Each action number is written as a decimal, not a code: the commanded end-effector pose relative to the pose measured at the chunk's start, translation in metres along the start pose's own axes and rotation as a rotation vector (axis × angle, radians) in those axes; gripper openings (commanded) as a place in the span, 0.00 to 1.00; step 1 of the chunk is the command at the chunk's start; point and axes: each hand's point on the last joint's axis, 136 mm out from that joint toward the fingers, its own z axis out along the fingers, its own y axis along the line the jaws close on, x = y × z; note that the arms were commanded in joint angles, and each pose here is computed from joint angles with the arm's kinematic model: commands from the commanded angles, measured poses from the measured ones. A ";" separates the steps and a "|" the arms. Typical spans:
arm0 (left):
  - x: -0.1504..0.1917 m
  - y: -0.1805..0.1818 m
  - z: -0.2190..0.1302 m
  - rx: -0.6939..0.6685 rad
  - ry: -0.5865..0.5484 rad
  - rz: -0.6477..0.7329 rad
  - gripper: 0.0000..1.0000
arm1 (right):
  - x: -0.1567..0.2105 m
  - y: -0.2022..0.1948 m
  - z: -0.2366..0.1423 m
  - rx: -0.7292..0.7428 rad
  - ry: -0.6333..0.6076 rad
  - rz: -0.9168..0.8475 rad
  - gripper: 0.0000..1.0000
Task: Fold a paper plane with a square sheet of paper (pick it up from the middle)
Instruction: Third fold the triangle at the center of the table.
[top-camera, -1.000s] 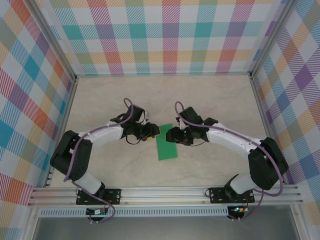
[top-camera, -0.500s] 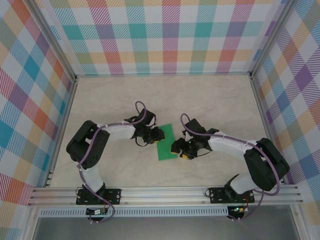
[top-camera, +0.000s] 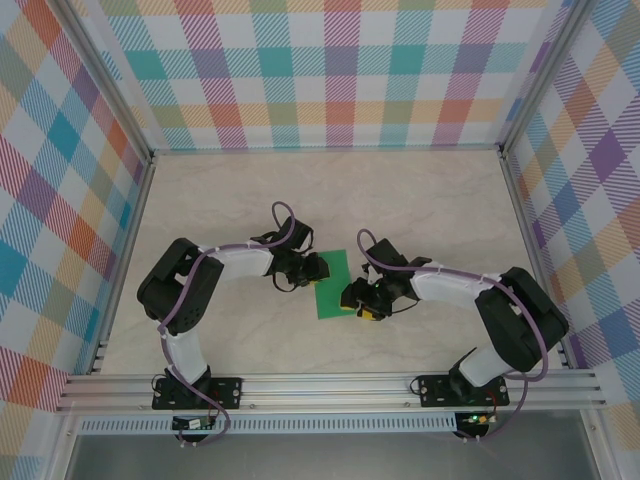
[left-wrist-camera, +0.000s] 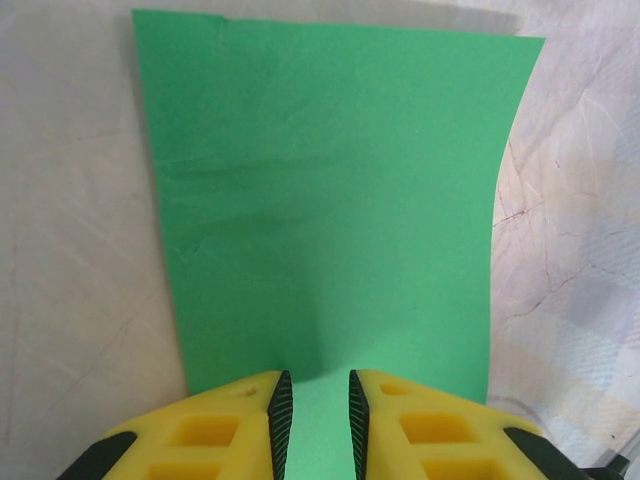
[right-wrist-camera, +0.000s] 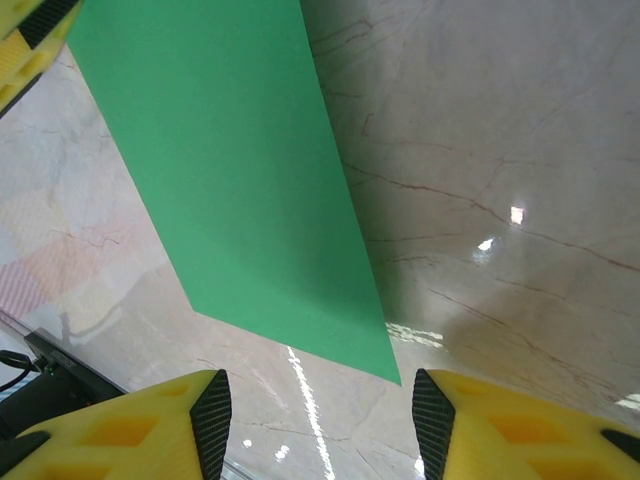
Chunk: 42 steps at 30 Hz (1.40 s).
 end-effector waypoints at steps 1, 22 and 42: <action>0.007 0.020 0.010 -0.076 0.026 -0.024 0.26 | -0.002 0.008 0.001 -0.023 0.007 -0.018 0.54; 0.010 0.026 0.009 -0.097 0.033 -0.029 0.25 | -0.011 0.026 -0.004 -0.083 -0.029 -0.030 0.26; -0.007 -0.017 -0.023 -0.034 0.011 0.065 0.23 | -0.043 0.062 0.017 -0.092 -0.008 -0.044 0.07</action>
